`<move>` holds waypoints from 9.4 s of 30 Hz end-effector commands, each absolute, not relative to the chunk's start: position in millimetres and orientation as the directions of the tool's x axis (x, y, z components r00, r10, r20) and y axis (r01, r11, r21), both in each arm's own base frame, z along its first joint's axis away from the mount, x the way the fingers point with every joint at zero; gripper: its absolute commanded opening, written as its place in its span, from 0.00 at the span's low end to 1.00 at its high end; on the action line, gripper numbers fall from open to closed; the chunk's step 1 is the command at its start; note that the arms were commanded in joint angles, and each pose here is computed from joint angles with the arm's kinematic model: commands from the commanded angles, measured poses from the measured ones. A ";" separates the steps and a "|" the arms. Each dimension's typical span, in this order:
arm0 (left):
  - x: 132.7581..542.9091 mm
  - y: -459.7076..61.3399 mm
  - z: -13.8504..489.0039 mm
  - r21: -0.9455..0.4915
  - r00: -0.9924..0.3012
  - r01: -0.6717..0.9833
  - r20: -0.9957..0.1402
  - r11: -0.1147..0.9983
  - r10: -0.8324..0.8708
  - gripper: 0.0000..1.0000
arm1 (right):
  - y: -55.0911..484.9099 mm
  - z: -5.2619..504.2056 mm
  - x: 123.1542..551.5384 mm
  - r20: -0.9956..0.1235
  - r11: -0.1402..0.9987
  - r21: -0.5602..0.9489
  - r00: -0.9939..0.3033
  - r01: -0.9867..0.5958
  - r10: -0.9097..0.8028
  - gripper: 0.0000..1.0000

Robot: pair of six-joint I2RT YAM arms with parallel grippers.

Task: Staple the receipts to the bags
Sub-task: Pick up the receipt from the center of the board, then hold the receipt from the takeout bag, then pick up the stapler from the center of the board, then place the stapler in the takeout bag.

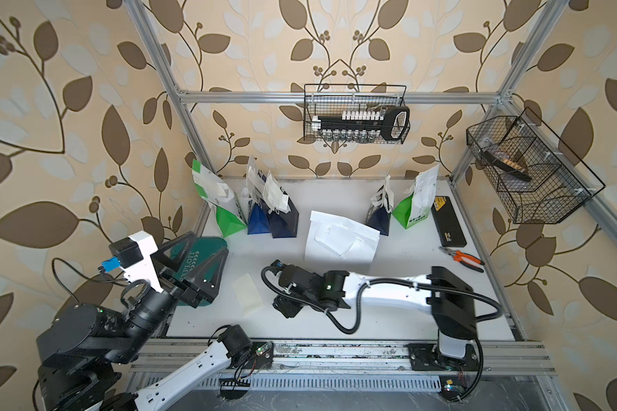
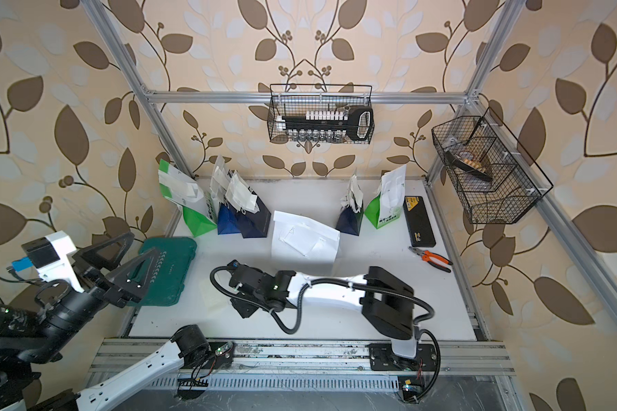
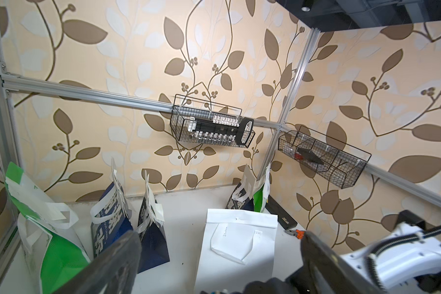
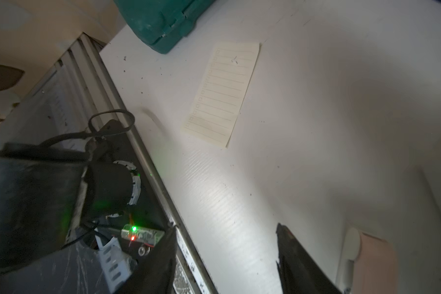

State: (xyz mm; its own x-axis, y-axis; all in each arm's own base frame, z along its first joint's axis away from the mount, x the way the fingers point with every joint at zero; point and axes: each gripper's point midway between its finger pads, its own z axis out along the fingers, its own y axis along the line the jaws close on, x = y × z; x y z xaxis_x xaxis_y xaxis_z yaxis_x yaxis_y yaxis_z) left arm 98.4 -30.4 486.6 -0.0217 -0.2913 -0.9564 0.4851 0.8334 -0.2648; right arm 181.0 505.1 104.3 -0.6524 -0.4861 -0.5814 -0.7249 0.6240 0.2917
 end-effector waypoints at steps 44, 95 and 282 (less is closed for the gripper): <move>102.3 -52.1 470.8 -0.232 -0.103 0.530 -0.972 0.816 -0.209 0.99 | 504.2 72.2 249.8 -0.705 0.684 -0.024 -0.473 -0.729 -0.528 0.00; 326.3 -260.4 295.4 -0.508 -0.632 0.721 -0.761 0.472 0.147 0.69 | 255.3 243.3 296.7 -0.944 0.912 0.138 -0.329 -0.386 0.003 0.00; 234.0 -236.6 363.8 -0.505 -0.631 0.577 -0.775 0.642 -0.043 0.00 | 350.6 397.2 293.5 -0.936 0.752 0.347 -0.256 -0.560 0.242 0.00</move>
